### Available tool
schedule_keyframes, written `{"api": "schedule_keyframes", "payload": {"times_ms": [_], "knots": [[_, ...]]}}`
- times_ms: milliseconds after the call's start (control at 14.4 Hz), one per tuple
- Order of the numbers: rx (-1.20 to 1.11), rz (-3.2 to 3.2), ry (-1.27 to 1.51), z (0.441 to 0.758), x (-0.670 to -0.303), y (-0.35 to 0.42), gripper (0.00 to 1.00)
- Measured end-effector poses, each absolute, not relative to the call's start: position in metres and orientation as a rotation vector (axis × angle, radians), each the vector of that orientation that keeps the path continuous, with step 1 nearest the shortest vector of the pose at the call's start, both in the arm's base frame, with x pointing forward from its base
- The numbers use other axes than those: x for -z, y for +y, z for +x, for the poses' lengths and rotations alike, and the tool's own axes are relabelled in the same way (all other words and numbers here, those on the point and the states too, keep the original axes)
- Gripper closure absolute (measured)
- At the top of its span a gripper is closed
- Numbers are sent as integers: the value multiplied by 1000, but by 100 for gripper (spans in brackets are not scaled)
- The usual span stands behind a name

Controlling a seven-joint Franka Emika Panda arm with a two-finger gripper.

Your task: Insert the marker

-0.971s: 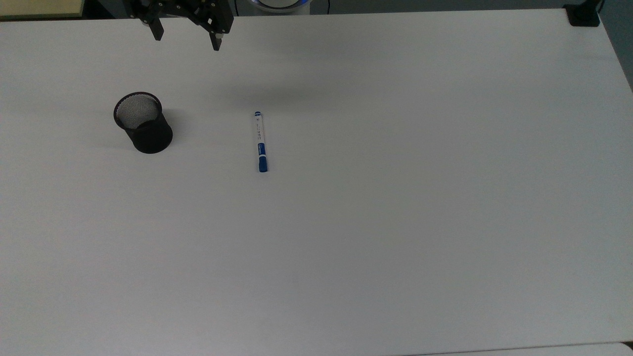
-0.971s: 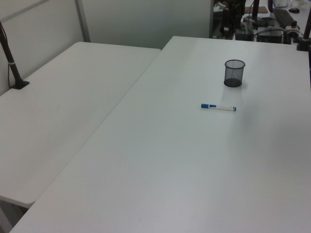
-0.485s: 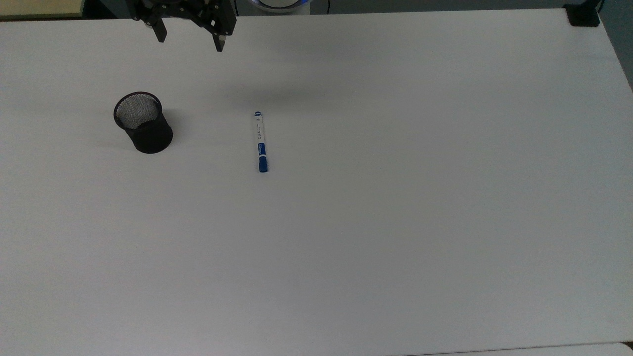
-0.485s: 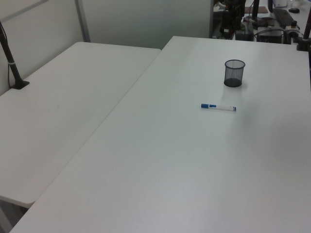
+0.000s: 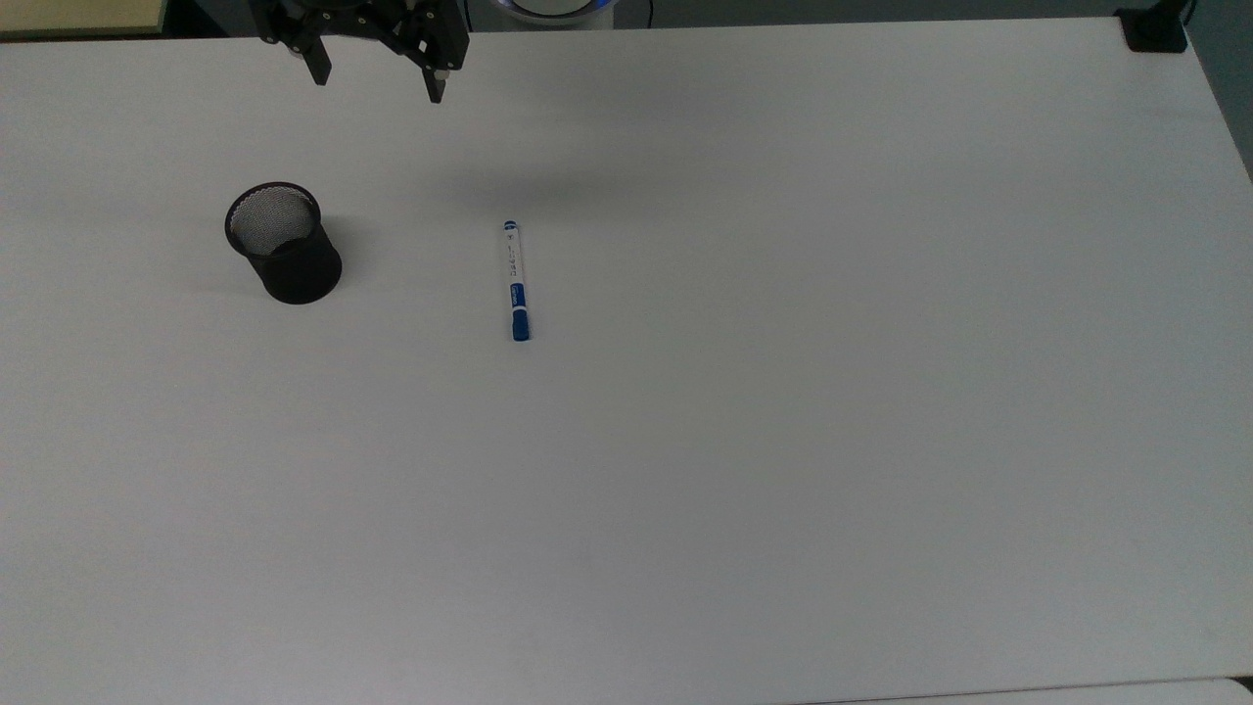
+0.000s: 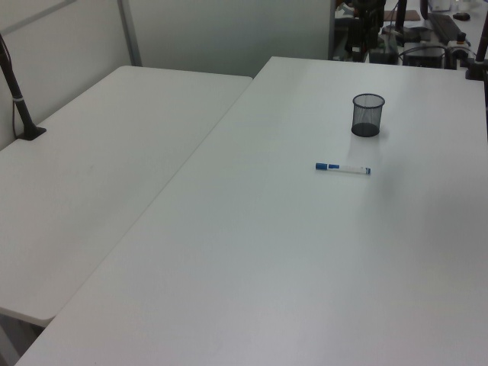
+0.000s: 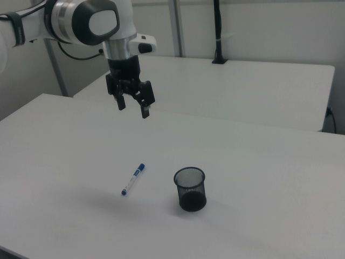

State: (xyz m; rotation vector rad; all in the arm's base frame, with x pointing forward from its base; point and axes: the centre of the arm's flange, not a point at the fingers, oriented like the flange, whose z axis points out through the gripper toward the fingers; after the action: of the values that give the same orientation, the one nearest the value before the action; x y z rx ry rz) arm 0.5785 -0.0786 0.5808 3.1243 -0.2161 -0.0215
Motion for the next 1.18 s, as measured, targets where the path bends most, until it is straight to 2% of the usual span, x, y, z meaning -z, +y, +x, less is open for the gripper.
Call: {"api": "schedule_keyframes", "payload": {"times_ms": [1040,1179], "knots": [[184,3141,72,572,-548,-67,0],[227,3133,97,576,-534,-68,0]]}}
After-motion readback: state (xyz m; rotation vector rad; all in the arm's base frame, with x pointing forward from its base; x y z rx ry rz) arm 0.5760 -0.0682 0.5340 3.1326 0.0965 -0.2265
